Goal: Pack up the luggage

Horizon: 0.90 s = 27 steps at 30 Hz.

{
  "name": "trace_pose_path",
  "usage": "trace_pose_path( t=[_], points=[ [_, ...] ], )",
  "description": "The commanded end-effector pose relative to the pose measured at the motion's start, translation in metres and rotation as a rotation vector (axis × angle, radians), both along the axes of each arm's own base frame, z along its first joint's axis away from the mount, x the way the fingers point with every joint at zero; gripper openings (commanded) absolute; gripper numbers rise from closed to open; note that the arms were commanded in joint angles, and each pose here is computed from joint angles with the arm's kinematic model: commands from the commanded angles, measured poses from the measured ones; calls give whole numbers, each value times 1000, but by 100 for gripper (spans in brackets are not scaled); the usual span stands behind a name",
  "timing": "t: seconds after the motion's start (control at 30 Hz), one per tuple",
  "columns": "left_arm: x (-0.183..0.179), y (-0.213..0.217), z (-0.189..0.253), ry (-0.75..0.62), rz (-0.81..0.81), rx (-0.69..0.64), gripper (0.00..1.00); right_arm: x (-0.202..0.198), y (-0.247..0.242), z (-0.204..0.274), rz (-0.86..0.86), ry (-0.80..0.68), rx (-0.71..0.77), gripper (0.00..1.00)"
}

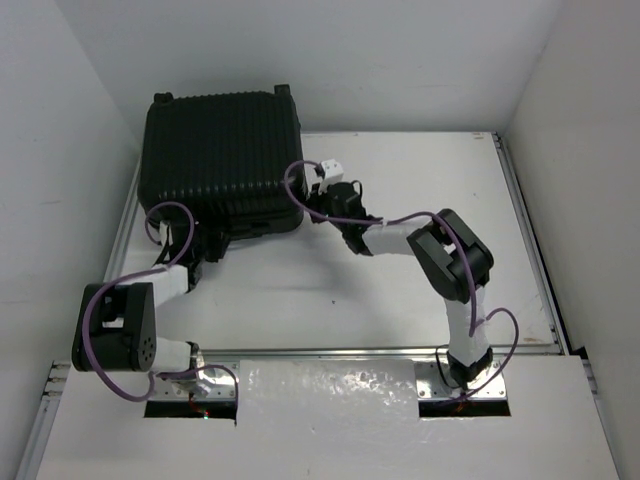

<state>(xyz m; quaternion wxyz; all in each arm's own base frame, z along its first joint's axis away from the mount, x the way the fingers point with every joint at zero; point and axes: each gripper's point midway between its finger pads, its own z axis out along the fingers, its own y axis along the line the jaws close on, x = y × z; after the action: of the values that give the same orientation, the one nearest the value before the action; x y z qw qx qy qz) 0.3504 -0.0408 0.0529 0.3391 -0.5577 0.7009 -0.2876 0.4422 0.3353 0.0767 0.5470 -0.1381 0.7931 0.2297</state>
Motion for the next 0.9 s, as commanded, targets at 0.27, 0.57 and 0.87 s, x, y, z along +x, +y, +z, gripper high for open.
trace_pose_path(
  t=[0.27,0.57,0.87],
  points=[
    [13,37,-14,230,-141,299,0,141,13,84,206,-193,83,0],
    [27,77,-15,346,-39,403,0,242,-36,32,-136,-177,54,0],
    [43,58,-6,283,-148,496,0,213,0,45,78,-192,125,11]
  ],
)
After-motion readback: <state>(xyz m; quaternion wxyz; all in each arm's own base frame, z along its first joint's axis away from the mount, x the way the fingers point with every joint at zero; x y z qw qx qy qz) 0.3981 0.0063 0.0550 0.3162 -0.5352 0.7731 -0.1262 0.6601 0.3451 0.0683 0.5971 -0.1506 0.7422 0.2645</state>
